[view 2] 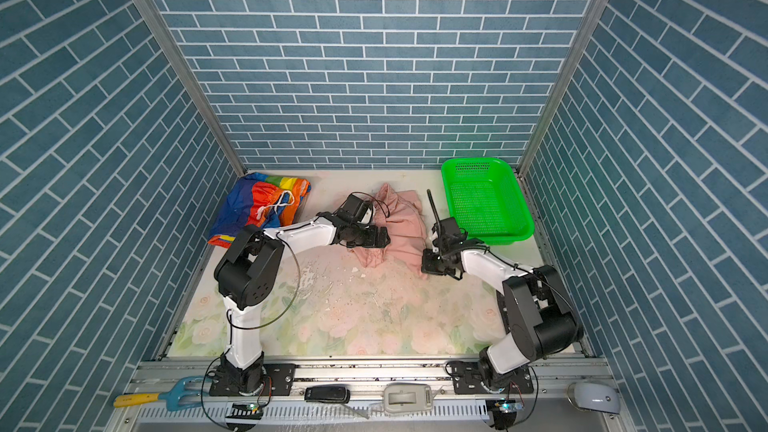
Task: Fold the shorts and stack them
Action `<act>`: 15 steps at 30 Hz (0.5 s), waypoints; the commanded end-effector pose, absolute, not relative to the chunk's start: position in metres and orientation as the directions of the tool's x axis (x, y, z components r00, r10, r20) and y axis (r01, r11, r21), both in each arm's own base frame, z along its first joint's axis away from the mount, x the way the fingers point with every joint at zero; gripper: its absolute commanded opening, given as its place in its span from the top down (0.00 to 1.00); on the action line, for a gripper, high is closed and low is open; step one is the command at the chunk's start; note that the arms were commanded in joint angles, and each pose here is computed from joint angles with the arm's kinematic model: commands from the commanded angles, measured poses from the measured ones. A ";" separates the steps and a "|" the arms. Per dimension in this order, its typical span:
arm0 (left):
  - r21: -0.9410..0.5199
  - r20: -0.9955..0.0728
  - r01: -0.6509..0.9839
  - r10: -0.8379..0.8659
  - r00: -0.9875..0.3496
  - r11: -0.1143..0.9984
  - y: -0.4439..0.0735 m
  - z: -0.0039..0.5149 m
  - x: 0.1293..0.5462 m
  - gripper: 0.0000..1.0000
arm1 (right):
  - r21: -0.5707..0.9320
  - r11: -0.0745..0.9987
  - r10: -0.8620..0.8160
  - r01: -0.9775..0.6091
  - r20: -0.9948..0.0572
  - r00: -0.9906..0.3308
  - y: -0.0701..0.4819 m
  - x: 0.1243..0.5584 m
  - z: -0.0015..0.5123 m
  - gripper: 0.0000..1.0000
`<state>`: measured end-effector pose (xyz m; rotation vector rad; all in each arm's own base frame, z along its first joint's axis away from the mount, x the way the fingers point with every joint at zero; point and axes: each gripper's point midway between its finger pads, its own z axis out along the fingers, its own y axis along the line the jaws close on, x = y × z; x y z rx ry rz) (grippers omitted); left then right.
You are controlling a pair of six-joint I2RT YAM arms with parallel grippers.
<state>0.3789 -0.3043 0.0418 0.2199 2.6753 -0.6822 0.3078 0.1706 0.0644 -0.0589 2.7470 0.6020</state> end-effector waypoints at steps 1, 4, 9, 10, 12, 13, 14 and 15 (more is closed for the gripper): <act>-0.422 -0.174 0.121 0.051 -0.983 0.898 -0.283 -0.012 0.310 0.00 | 0.306 0.944 -0.008 -0.122 -0.348 -0.938 0.151 0.334 0.076 1.00; -0.472 -0.177 0.117 0.037 -0.984 0.874 -0.298 -0.009 0.282 0.00 | 0.287 0.948 -0.025 -0.138 -0.364 -0.931 0.156 0.363 0.089 1.00; -0.534 -0.227 0.169 0.053 -0.973 0.828 -0.320 0.032 0.259 0.00 | 0.312 0.934 -0.041 -0.172 -0.383 -0.923 0.174 0.379 0.104 1.00; -0.516 -0.265 0.181 0.045 -0.963 0.837 -0.310 0.049 0.266 0.00 | 0.312 0.931 -0.056 -0.188 -0.388 -0.920 0.177 0.376 0.105 1.00; -0.480 -0.365 0.202 0.015 -0.931 0.854 -0.283 0.094 0.290 0.00 | 0.311 0.924 -0.090 -0.221 -0.385 -0.918 0.184 0.364 0.102 1.00; -0.459 -0.411 0.202 -0.005 -0.912 0.865 -0.267 0.116 0.306 0.00 | 0.310 0.921 -0.104 -0.234 -0.382 -0.918 0.186 0.357 0.100 1.00; -0.427 -0.465 0.211 -0.013 -0.885 0.879 -0.251 0.139 0.322 0.00 | 0.309 0.920 -0.114 -0.242 -0.381 -0.918 0.187 0.350 0.098 1.00; -0.402 -0.500 0.201 -0.030 -0.866 0.893 -0.236 0.155 0.339 0.00 | 0.309 0.918 -0.119 -0.248 -0.382 -0.917 0.187 0.345 0.097 1.00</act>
